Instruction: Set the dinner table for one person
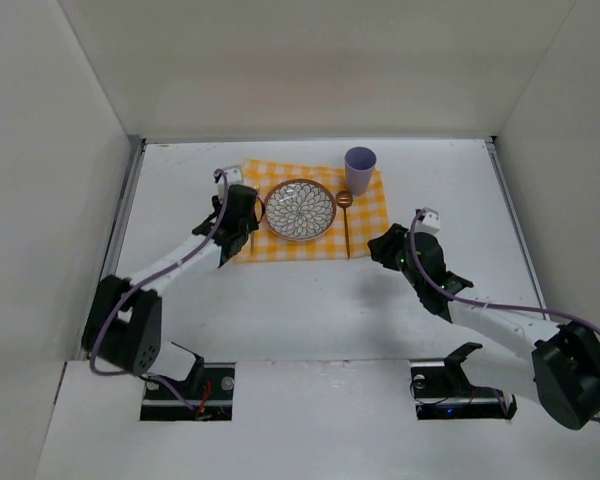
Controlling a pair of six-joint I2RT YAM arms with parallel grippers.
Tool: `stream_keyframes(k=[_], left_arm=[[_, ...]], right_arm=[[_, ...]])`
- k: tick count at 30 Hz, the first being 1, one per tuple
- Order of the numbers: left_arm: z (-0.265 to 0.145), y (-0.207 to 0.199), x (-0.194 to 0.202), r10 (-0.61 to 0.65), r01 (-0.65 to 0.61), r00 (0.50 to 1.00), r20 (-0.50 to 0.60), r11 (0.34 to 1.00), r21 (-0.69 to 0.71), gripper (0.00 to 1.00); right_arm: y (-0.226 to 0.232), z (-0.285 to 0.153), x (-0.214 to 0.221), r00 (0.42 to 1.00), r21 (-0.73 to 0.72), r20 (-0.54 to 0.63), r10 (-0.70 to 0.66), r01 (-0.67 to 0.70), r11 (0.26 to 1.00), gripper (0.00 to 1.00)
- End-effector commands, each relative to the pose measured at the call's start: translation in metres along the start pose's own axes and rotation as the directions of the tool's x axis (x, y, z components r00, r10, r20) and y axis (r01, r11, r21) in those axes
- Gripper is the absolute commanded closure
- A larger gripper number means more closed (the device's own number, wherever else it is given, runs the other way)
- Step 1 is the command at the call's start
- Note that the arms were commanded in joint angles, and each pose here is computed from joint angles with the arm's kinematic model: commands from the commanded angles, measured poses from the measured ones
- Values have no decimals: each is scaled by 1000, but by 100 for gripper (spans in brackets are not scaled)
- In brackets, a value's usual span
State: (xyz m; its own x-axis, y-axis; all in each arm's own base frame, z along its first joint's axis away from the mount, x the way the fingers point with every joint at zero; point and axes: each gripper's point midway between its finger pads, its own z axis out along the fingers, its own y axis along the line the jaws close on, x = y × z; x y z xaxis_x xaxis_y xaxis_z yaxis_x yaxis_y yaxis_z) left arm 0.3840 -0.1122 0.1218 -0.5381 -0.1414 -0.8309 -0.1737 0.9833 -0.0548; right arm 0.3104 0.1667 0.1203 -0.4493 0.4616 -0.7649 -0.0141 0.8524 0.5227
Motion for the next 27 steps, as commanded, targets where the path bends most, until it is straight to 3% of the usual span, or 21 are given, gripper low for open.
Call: stream_keyframes(k=[1, 6, 11, 13, 16, 19, 27], left_arm=[[-33, 21, 7, -202, 203, 978, 48, 979, -11, 62], [-69, 68, 29, -345, 348, 934, 90, 937, -25, 58], [-91, 118, 64, -424, 431, 903, 78, 892, -139, 55], [-96, 131, 78, -460, 464, 886, 66, 867, -185, 53], [-99, 143, 95, -496, 491, 867, 45, 835, -248, 51], [-98, 146, 107, -530, 518, 847, 36, 809, -278, 50], [-87, 145, 112, -572, 569, 817, 66, 783, -251, 49]], right_arm=[[19, -4, -31, 995, -55, 100, 28, -22, 998, 56], [21, -7, -34, 993, -65, 109, 42, -35, 997, 77], [12, -6, -36, 990, -44, 121, 76, -71, 997, 79], [8, -7, -37, 988, -36, 130, 82, -78, 996, 71], [-4, -5, -42, 981, -3, 160, 105, -105, 994, 51], [-14, -5, -43, 977, 18, 168, 132, -137, 990, 42], [-32, -8, -50, 958, 50, 213, 190, -205, 977, 37]])
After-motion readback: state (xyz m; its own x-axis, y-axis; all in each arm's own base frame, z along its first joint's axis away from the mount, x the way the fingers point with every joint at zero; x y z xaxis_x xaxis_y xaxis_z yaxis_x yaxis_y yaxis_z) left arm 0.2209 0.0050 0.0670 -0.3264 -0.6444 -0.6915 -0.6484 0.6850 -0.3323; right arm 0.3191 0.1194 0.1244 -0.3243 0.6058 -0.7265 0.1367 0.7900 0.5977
